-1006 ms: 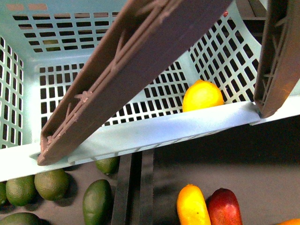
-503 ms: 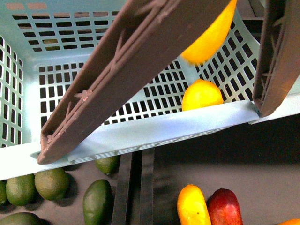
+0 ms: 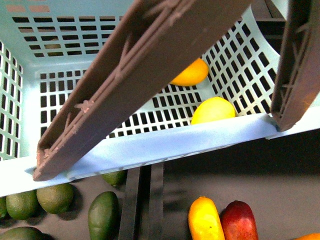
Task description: Pick lemon and mango into basket
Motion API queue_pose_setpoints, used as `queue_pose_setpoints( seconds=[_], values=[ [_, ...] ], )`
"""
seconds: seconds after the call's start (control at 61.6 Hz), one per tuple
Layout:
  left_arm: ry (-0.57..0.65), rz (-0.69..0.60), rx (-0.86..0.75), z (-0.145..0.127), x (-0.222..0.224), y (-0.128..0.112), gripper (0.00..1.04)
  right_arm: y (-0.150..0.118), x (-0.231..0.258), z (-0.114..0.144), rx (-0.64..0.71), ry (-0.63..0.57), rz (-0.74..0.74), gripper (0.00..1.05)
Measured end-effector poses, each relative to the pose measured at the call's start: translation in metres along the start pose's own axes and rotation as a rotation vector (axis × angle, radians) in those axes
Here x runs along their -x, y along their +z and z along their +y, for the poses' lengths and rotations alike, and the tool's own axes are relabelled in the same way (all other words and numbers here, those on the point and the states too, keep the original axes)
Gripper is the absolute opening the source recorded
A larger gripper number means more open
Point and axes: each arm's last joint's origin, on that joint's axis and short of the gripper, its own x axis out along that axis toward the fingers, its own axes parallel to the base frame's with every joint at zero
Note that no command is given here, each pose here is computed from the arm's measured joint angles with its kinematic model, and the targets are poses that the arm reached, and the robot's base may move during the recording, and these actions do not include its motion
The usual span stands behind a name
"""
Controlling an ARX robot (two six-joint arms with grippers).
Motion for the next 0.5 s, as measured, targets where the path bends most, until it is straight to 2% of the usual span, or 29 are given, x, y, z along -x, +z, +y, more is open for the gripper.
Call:
queue_pose_setpoints(
  seconds=[0.146, 0.325, 0.503],
  values=[
    [-0.003, 0.004, 0.003, 0.000, 0.000, 0.000, 0.06, -0.022, 0.017, -0.009, 0.042, -0.002, 0.019, 0.29],
    [0.001, -0.001, 0.001, 0.000, 0.000, 0.000, 0.06, -0.036, 0.034, -0.017, 0.055, -0.007, 0.016, 0.02],
    [0.003, -0.004, 0.001, 0.000, 0.000, 0.000, 0.06, -0.047, 0.047, -0.028, 0.060, 0.009, 0.014, 0.02]
  ],
)
